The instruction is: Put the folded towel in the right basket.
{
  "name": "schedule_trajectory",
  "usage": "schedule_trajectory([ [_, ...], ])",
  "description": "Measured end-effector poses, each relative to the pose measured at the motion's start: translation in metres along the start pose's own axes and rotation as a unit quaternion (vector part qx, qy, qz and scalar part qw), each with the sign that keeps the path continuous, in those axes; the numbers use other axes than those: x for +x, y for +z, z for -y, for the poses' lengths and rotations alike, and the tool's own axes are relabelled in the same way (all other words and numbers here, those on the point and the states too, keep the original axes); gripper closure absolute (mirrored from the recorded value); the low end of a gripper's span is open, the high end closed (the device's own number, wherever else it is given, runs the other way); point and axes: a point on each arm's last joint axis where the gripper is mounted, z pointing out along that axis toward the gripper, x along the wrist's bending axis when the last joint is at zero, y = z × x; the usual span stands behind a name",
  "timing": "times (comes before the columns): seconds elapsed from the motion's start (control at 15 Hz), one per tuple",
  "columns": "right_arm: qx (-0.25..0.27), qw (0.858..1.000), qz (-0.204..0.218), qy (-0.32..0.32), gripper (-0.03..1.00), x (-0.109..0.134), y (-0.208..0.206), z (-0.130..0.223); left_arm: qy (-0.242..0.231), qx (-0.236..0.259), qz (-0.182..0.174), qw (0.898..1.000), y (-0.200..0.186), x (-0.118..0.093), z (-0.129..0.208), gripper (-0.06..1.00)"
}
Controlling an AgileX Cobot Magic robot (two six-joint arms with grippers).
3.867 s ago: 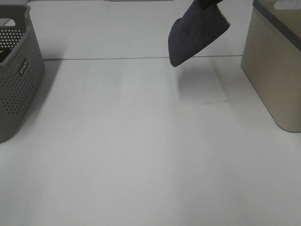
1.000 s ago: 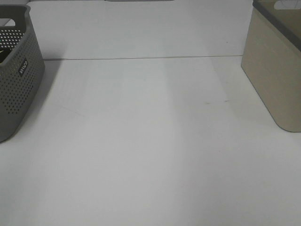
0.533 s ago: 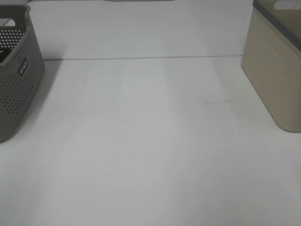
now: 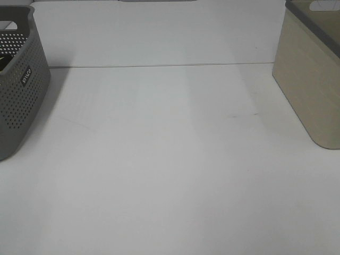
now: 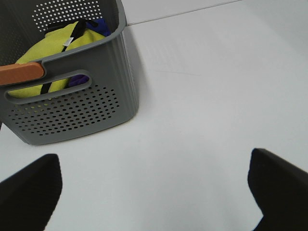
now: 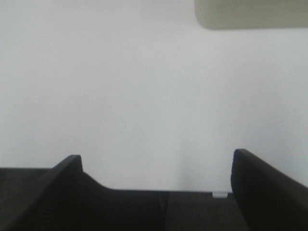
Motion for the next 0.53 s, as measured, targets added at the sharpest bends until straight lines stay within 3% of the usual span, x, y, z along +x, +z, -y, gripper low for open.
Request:
schedule_trajectory([
  [0.27,-0.144,0.989,-0.003,-0.023,0.19,0.003,-0.032,0.026,0.0,0.0,0.0,1.0,0.0,0.0,0.0,-0.04],
  [0.53,-0.165,0.986,-0.002,-0.024,0.19,0.004,-0.037,0.03,0.0,0.0,0.0,1.0,0.0,0.0,0.0,-0.04],
])
